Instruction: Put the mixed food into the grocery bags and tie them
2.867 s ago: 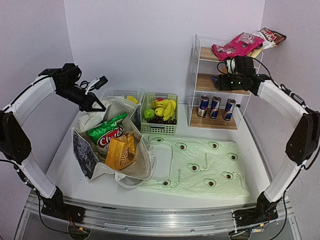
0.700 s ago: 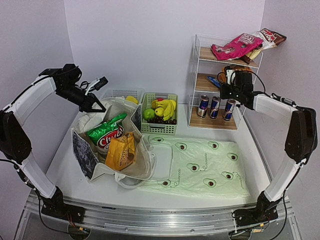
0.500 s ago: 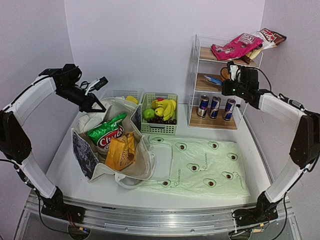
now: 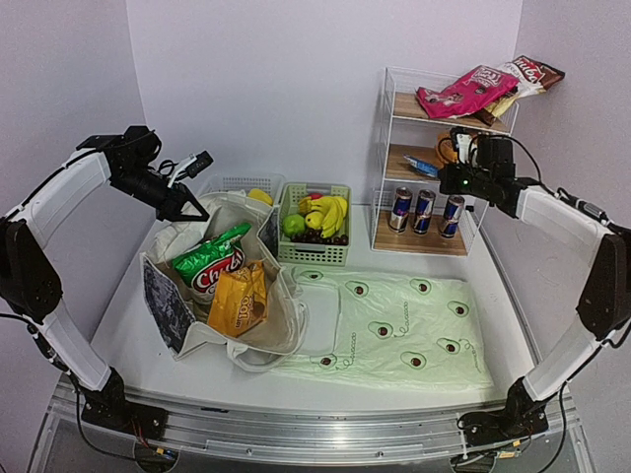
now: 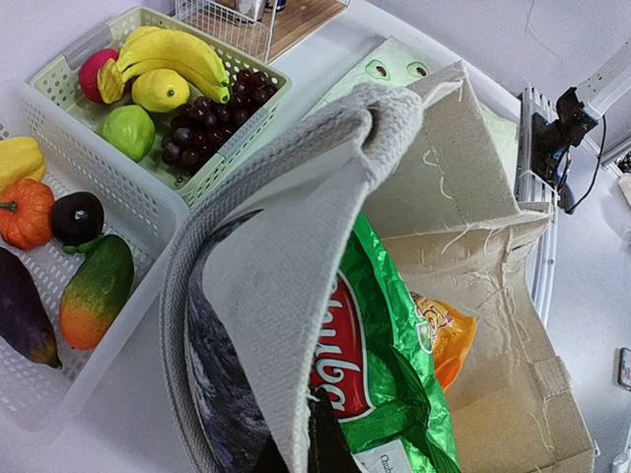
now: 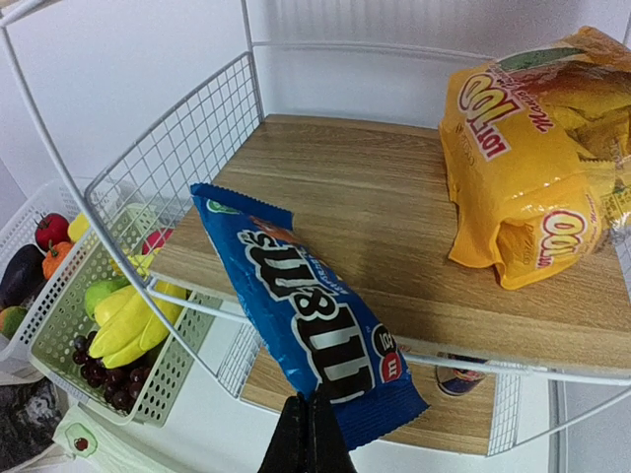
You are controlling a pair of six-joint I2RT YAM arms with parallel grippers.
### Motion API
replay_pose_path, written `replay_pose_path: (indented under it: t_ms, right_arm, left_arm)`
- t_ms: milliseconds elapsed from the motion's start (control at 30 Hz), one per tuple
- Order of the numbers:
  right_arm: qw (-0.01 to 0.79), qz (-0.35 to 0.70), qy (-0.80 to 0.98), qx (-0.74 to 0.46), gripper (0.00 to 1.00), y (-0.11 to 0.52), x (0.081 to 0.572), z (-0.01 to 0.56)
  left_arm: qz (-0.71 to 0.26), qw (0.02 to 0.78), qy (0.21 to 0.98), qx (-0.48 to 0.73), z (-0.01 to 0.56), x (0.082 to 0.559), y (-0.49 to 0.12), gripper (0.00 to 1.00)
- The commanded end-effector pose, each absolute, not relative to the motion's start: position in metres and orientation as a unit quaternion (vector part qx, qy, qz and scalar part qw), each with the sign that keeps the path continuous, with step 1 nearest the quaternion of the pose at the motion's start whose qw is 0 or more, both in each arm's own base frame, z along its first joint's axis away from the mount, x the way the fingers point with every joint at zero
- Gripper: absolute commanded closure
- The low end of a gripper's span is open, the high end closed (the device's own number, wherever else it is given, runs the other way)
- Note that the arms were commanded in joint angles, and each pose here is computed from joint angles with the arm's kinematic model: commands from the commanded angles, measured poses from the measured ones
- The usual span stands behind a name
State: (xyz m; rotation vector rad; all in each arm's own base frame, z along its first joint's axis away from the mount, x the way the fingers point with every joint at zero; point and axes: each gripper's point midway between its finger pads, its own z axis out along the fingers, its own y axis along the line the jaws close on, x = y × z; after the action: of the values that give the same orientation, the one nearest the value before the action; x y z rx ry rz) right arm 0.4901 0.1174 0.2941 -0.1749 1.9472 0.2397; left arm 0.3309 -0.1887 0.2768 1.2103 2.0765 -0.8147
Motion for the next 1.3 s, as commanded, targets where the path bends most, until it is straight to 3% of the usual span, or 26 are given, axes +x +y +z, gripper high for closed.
replay_pose_path:
  t_ms: [0, 300, 633, 1033, 1267]
  right_arm:
    - [0.575, 0.1, 0.809, -0.07, 1.0, 0.109, 0.469, 0.324]
    - [0.571, 0.118, 0.81, -0.065, 1.0, 0.11, 0.451, 0.34]
    - [0.548, 0.135, 0.817, -0.116, 1.0, 0.134, 0.368, 0.36]
    - [0.467, 0.297, 0.717, -0.424, 1.0, 0.365, 0.235, 0.377]
    - [0.414, 0.337, 0.689, -0.49, 1.0, 0.454, 0.211, 0.352]
  left_arm:
    - [-0.305, 0.312, 0.77, 0.466, 0.287, 0.33, -0.189, 1.0]
    - [-0.313, 0.315, 0.768, 0.461, 0.287, 0.337, -0.193, 1.0]
    - [-0.313, 0.316, 0.769, 0.46, 0.285, 0.342, -0.194, 1.0]
    - [-0.307, 0.317, 0.773, 0.455, 0.288, 0.344, -0.192, 1.0]
    - [-0.296, 0.326, 0.773, 0.457, 0.291, 0.343, -0.19, 1.0]
